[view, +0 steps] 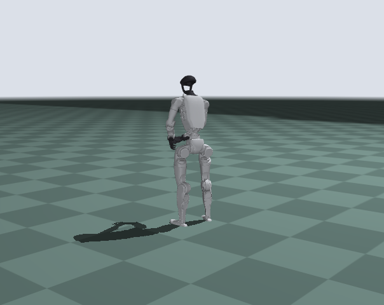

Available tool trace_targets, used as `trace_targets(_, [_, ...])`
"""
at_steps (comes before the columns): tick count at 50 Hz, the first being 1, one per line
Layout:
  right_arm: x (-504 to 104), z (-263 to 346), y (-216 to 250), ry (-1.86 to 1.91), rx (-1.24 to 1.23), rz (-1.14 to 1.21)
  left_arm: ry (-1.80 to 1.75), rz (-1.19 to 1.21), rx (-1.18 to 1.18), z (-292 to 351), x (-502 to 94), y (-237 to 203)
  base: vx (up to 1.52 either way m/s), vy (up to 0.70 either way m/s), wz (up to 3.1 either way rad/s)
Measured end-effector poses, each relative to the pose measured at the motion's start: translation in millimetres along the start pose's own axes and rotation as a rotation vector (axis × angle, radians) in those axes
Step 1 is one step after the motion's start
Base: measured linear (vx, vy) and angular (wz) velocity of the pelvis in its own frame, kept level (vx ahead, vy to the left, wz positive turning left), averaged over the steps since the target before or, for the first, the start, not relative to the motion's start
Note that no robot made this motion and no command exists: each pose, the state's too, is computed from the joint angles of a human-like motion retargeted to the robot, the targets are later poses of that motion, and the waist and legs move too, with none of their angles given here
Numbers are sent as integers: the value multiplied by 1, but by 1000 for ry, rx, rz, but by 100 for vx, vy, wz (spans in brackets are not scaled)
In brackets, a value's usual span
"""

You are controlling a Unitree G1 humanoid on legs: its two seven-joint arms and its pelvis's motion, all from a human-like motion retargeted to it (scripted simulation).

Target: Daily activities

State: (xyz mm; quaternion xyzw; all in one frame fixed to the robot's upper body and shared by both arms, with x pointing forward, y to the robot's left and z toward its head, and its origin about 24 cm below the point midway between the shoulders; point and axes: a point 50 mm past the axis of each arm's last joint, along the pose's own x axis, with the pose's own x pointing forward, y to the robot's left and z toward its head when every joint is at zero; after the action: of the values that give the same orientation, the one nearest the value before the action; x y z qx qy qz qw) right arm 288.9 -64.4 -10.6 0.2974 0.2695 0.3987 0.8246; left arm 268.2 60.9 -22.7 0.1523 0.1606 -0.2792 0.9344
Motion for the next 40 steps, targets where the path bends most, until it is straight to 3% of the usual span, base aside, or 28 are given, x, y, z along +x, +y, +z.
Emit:
trace_targets(10, [3,-22,10,53,94,93,-7,20,-52,1,-4,3,0,0,0])
trace_targets(26, [12,-23,0,126,102,7,-48,125,36,12,0,4,0,0,0])
trace_targets(40, [11,-29,19,49,164,86,-79,239,38,12,-5,9,0,0,0])
